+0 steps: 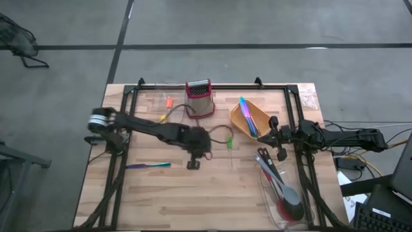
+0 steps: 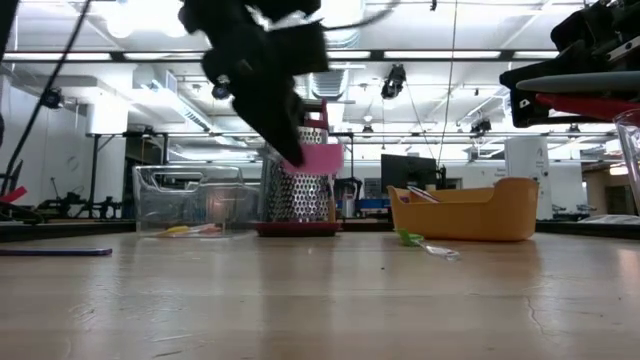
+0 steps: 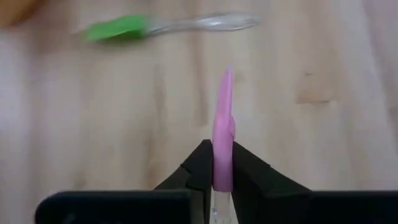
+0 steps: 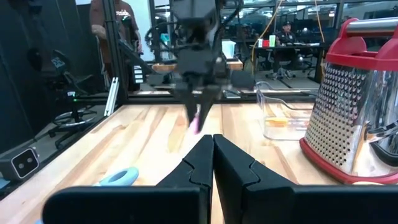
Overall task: Pick & Place Kitchen Items
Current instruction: Put the pink spatula into the top transparent bin
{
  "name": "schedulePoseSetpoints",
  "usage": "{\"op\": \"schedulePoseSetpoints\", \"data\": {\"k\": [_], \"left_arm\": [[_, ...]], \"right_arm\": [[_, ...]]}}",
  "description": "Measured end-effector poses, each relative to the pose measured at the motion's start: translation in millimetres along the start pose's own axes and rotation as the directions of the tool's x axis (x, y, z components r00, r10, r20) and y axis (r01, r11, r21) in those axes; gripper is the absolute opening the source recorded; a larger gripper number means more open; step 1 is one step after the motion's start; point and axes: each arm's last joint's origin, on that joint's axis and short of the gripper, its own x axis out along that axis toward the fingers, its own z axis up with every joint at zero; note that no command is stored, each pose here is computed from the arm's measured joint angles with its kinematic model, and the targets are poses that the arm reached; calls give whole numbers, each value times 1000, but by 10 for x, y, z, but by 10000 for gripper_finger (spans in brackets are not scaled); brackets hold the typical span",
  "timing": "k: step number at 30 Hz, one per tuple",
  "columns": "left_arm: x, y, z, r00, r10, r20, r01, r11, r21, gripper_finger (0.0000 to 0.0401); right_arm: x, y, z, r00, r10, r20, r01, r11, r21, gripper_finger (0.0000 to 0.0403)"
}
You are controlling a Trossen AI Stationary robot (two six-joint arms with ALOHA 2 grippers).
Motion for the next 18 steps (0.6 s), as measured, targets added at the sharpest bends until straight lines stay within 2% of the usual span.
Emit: {"op": "schedulePoseSetpoints", "data": {"k": [2, 4, 7, 9, 11, 13, 18], "left_arm": [[-159, 30, -97, 994, 107, 20, -106, 993, -42, 42], [-337, 80, -170, 972, 230, 56, -224, 970, -92, 38], [-573, 188, -309, 894, 440, 79, -414, 882, -224, 32], [-705, 246, -413, 824, 560, 81, -510, 797, -323, 35], [-842, 310, -508, 761, 644, 79, -561, 714, -420, 41], [-959, 380, -598, 713, 696, 81, -577, 649, -495, 45], [-1153, 607, -769, 647, 759, 64, -585, 549, -597, 40]], "right_arm": [[0, 0, 0, 1000, 0, 0, 0, 1000, 0, 8], [1, 0, -2, 1000, 0, -2, 0, 1000, 0, 8], [1, 0, -2, 1000, 0, -2, 0, 1000, 0, 8], [0, 0, -1, 1000, 0, -1, 0, 1000, 0, 8], [0, 0, -1, 1000, 0, -1, 0, 1000, 0, 8], [0, 0, -2, 1000, 0, -2, 0, 1000, 0, 8], [0, 0, -2, 1000, 0, -2, 0, 1000, 0, 8]]}}
